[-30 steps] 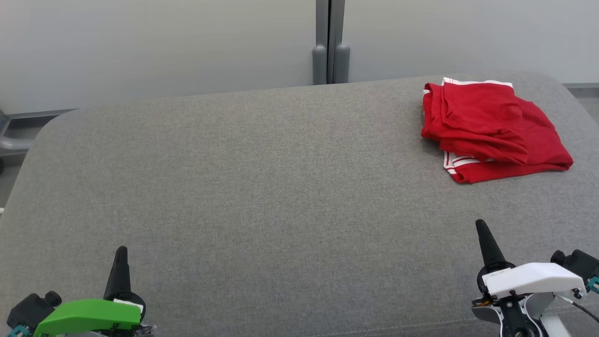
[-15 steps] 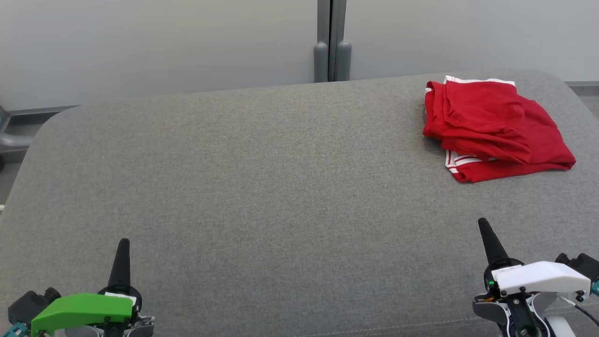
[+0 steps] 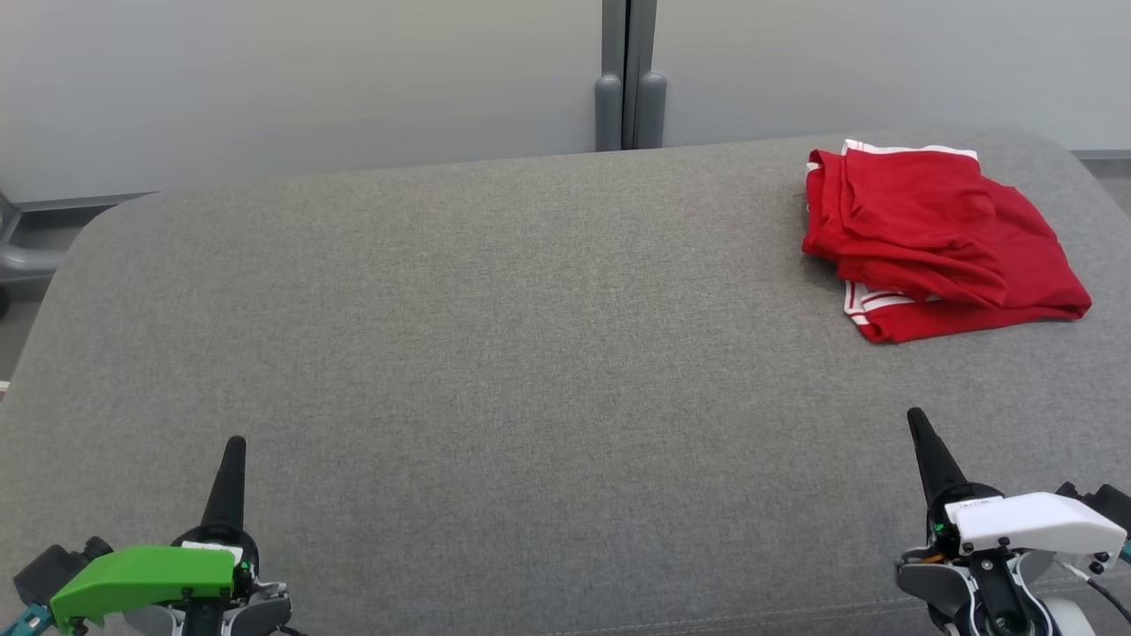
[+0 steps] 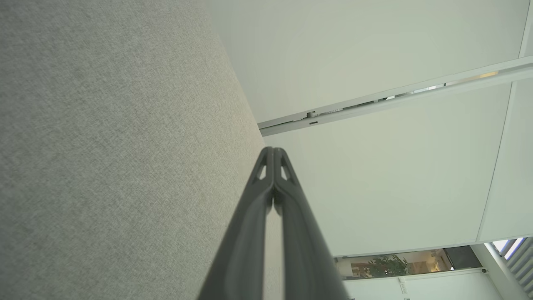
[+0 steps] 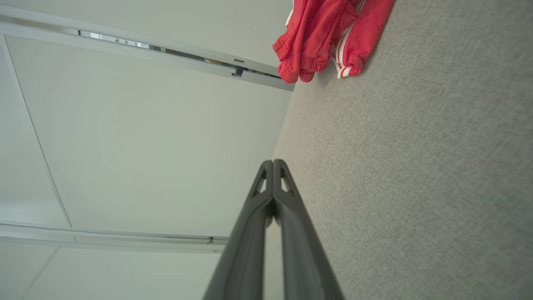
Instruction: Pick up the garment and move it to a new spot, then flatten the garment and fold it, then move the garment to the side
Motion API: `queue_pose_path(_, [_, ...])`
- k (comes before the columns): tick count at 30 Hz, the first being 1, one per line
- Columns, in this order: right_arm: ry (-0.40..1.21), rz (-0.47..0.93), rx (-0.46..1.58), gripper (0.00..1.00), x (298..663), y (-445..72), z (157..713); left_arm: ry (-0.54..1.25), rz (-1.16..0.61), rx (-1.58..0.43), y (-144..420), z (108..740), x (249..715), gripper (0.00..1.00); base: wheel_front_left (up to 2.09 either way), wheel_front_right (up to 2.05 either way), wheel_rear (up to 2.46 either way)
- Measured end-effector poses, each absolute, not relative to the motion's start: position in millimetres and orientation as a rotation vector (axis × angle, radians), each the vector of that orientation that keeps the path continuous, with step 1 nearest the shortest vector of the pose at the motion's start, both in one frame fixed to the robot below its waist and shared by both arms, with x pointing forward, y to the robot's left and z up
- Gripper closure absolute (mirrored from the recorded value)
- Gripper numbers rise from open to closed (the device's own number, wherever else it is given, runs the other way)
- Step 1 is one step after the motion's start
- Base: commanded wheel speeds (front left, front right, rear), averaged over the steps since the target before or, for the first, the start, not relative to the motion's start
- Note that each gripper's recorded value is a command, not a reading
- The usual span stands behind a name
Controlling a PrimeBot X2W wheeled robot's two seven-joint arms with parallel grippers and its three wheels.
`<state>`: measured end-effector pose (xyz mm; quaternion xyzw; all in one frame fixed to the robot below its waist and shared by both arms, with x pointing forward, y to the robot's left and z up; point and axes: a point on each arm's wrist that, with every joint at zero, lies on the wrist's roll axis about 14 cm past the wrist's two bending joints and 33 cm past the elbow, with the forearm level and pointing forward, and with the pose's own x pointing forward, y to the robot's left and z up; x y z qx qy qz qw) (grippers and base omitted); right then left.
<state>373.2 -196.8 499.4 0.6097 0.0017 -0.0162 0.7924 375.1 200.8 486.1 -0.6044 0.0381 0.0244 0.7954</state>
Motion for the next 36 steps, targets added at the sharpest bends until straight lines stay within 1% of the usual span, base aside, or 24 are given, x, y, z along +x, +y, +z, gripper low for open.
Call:
queue_pose_path(17, [-0.004,-0.034,1.455,1.00,375,-197,501,0.063,0.023,-1.452,200,493,381,1.00,0.00,0.00,0.00])
queue_pose_path(36, [-0.015,-0.032,1.572,1.00,377,-199,502,0.042,-0.007,-1.577,200,500,385,1.00,0.00,0.00,0.00])
